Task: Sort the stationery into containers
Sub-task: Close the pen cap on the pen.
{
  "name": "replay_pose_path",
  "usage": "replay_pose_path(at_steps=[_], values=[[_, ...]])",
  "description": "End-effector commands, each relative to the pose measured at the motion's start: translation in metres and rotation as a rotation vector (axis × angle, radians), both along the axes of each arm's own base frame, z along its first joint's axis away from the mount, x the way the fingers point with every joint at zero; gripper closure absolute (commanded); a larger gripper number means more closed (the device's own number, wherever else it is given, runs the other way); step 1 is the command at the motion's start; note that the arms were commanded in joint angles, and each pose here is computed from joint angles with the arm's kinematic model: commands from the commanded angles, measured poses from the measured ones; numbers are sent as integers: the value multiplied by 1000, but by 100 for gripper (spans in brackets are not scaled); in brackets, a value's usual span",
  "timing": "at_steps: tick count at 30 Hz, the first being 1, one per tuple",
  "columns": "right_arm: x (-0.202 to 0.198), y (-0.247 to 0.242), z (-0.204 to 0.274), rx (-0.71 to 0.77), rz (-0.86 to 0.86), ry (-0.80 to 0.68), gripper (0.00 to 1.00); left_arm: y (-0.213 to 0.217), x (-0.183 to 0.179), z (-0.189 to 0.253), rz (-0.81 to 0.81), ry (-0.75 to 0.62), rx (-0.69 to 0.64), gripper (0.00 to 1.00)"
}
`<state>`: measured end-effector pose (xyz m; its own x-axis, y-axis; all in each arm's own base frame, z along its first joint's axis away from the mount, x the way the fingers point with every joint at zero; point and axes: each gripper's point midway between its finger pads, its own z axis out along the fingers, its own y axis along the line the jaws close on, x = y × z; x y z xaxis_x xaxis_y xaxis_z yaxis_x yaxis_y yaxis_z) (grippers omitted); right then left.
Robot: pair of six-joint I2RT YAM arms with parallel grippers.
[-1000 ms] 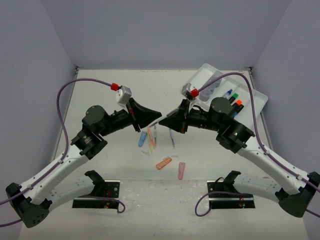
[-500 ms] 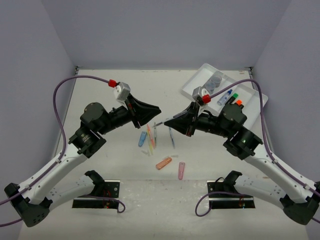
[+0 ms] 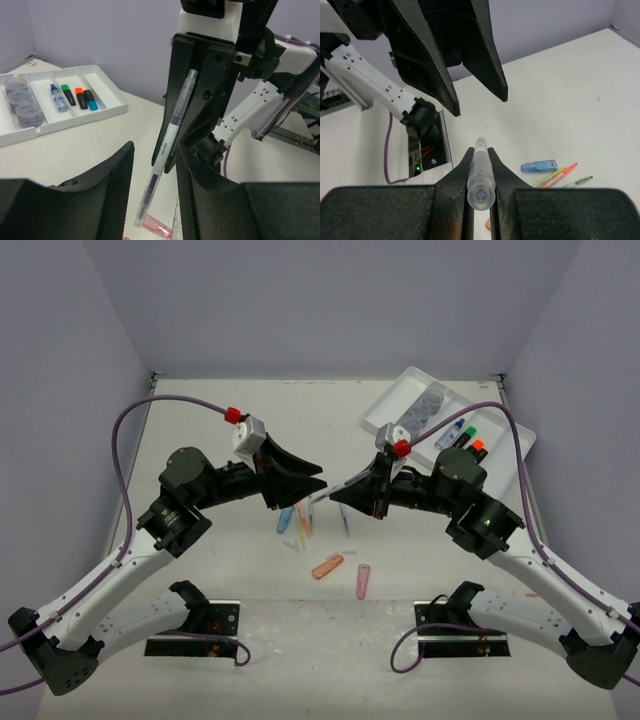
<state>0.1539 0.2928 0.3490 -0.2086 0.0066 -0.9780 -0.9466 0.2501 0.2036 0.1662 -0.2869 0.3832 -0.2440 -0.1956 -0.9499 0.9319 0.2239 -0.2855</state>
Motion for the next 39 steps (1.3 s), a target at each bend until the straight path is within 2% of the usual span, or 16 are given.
replay_pose_path(at_steps=[1, 9, 27, 35, 39], values=[[-19, 3, 0, -27, 128, -59, 100, -6, -25, 14, -152, -129, -41, 59], [-31, 5, -5, -51, 215, -53, 100, -21, -24, 10, -242, -95, -26, 62], [-27, 12, -10, -72, 234, -24, 100, -34, -30, 10, -328, -88, -56, 63], [-27, 14, -6, -65, 236, -23, 100, -38, -24, 5, -299, -70, -45, 74], [-26, 14, -3, -62, 233, -22, 100, -40, -23, 2, -298, -61, -42, 84]])
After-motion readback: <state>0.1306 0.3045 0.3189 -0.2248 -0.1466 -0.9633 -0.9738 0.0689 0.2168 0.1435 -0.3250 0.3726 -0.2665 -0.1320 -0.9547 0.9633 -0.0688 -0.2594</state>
